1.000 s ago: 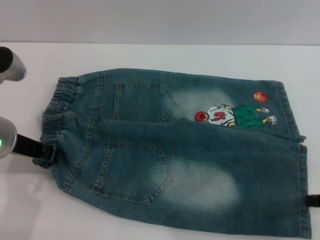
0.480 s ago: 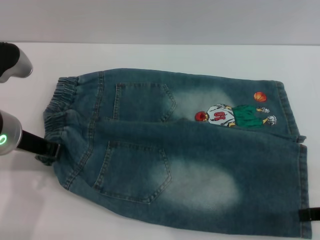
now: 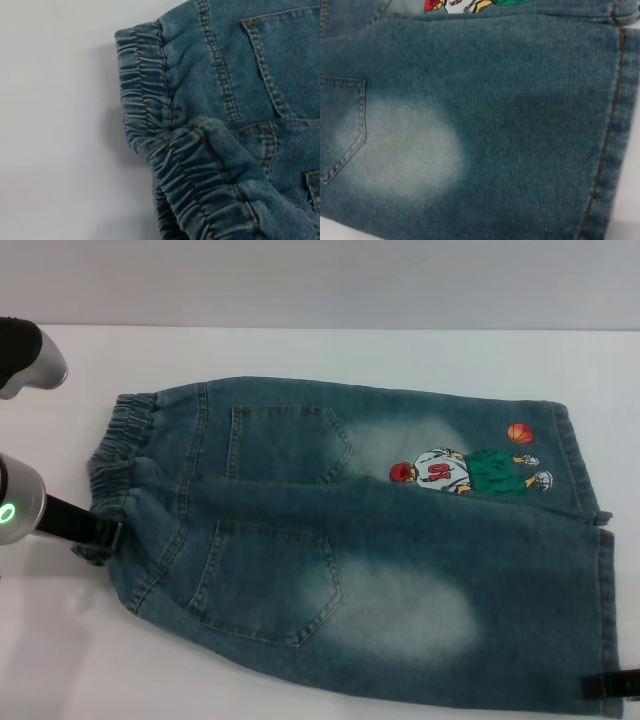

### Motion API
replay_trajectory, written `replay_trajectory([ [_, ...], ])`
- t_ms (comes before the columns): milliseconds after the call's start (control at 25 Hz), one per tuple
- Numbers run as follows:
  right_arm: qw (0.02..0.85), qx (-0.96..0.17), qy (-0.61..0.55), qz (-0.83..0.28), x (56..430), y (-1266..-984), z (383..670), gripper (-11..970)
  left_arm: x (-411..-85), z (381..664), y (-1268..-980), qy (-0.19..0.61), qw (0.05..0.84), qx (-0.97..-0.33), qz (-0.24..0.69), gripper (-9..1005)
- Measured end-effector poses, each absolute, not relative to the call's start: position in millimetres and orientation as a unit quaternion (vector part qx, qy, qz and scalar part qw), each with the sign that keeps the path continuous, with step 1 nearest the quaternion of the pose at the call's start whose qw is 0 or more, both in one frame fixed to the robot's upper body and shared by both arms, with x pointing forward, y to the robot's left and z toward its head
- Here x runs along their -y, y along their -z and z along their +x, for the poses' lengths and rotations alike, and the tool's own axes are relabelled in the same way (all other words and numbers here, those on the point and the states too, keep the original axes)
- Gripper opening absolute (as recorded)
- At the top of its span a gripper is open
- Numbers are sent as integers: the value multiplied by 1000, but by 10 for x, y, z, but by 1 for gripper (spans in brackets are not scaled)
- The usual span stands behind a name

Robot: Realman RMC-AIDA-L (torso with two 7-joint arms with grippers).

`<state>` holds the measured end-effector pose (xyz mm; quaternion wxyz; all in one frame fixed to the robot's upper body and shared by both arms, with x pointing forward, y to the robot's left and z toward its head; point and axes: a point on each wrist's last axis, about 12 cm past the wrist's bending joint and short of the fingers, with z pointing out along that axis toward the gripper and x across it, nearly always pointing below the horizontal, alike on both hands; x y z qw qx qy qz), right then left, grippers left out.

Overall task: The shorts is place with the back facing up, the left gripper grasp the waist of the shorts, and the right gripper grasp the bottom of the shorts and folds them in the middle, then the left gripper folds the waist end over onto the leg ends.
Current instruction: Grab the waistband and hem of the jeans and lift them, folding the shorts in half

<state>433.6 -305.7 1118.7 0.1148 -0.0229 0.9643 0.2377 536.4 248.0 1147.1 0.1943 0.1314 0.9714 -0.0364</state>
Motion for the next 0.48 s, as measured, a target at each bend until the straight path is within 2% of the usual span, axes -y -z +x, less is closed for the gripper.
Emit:
replay_trajectory([
  [480, 116, -961, -246, -39, 2948, -11144, 4413, 607, -2475, 5365, -11463, 37, 192, -972, 134, 154],
])
